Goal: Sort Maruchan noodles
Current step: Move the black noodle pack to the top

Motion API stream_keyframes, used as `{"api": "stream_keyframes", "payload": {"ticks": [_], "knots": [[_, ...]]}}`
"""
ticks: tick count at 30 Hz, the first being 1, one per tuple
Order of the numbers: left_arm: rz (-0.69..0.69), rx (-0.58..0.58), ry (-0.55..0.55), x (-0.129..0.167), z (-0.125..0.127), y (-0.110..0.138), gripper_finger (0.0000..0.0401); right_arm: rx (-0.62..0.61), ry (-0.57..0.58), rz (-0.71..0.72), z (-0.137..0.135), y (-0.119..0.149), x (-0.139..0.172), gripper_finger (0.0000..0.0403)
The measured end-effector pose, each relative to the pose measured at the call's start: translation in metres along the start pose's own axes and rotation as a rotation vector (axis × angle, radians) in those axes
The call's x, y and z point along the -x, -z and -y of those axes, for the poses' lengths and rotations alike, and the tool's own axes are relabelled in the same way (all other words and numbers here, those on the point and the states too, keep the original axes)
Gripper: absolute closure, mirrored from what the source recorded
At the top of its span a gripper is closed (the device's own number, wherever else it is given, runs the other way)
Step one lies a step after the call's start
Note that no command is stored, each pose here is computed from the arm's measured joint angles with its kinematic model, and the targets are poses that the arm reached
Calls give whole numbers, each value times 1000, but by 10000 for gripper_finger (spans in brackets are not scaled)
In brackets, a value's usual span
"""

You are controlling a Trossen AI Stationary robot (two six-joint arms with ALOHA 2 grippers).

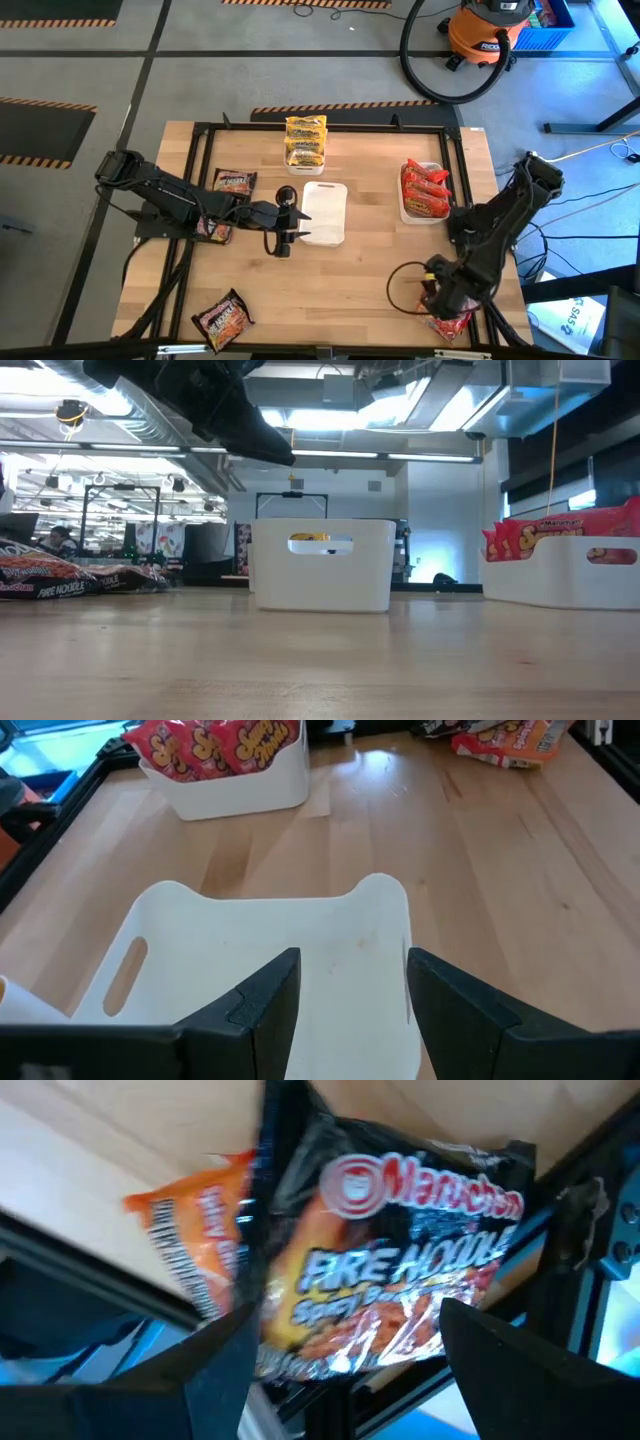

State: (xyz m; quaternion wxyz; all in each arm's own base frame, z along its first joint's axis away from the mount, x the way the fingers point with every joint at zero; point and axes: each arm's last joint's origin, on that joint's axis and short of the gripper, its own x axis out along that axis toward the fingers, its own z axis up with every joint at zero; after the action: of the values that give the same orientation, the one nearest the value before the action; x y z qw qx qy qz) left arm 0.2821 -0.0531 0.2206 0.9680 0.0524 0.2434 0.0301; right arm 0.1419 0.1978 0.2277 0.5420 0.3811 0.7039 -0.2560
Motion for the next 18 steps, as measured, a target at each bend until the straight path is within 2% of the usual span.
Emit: {"api": "stream_keyframes", "payload": {"ticks": [4,8,13,18], "knots": [[-3,20,0,0,0,0,222,-22,7,-23,4,-5,-15,126],[-4,26,-1,0,0,0,222,8,-34,-15,4,-11,-27,156],[0,27,0,0,0,0,222,73,-31,131,5,-26,-25,200],[-1,27,0,0,0,0,222,119,21,288,8,-44,-21,240]]}}
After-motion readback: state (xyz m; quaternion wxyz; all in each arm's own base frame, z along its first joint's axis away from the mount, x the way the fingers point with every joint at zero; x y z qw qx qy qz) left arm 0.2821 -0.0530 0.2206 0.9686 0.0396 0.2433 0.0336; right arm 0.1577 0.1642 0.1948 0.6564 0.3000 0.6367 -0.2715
